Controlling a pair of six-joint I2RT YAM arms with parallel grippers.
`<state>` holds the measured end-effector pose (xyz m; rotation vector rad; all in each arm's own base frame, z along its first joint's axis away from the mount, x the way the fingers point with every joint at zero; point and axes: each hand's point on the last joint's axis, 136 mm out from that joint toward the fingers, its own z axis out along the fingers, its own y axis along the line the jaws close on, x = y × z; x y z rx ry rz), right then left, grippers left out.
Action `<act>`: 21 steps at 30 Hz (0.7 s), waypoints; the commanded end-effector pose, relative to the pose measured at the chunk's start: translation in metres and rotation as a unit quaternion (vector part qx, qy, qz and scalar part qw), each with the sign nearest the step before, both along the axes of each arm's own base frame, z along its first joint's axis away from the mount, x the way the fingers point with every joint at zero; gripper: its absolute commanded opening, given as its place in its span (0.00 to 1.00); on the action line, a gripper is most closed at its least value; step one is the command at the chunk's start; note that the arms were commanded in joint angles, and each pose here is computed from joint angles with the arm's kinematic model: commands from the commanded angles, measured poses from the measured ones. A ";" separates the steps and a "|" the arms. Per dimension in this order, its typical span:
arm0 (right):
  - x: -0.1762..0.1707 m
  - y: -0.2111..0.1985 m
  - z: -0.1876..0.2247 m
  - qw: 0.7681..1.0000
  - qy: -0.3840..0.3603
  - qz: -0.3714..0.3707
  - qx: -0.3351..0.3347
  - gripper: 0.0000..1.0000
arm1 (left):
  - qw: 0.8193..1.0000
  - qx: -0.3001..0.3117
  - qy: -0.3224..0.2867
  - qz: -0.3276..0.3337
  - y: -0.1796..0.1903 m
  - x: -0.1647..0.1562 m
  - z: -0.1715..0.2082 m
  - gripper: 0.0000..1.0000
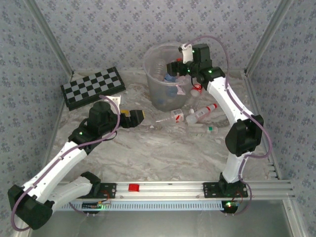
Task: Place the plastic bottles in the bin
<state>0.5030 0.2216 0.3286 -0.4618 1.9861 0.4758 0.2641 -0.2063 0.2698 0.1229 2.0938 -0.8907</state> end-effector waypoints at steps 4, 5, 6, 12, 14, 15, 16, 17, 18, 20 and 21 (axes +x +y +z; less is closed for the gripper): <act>-0.017 -0.013 0.085 0.996 -0.085 -0.019 -0.005 0.90 | 1.000 -0.012 0.002 -0.011 -0.003 0.000 0.001 0.99; -0.015 -0.012 0.087 0.996 -0.087 -0.021 -0.004 0.87 | 1.000 -0.012 0.002 -0.011 -0.003 0.000 0.001 0.99; -0.012 -0.012 0.087 0.996 -0.083 -0.023 -0.004 0.84 | 1.000 -0.013 0.002 -0.012 -0.003 -0.001 0.001 0.99; 0.005 -0.002 0.053 1.000 -0.008 -0.019 -0.018 0.53 | 1.000 -0.013 -0.003 -0.009 0.002 -0.005 0.005 0.99; 0.009 0.003 0.037 0.999 0.023 -0.012 -0.027 0.47 | 1.000 -0.008 -0.002 -0.007 0.004 -0.006 0.004 0.99; 0.011 0.005 0.029 0.999 0.037 -0.009 -0.031 0.45 | 1.000 -0.003 0.001 -0.006 0.004 -0.006 0.002 0.99; 0.012 0.007 0.023 0.998 0.046 -0.007 -0.035 0.42 | 1.000 0.001 0.004 -0.003 0.005 -0.006 -0.001 0.99; 0.014 0.009 0.015 0.998 0.055 -0.007 -0.040 0.37 | 1.000 0.005 0.008 -0.002 0.006 -0.005 -0.003 0.99; 0.016 0.010 0.008 0.997 0.063 -0.008 -0.043 0.34 | 1.000 0.007 0.012 -0.001 0.006 -0.005 -0.005 0.99; 0.016 0.013 -0.007 0.996 0.081 -0.008 -0.045 0.31 | 1.000 0.006 0.018 -0.001 0.005 -0.004 -0.008 0.99; 0.016 0.015 -0.015 0.995 0.090 -0.006 -0.045 0.27 | 1.000 0.006 0.020 -0.002 0.004 -0.004 -0.009 0.99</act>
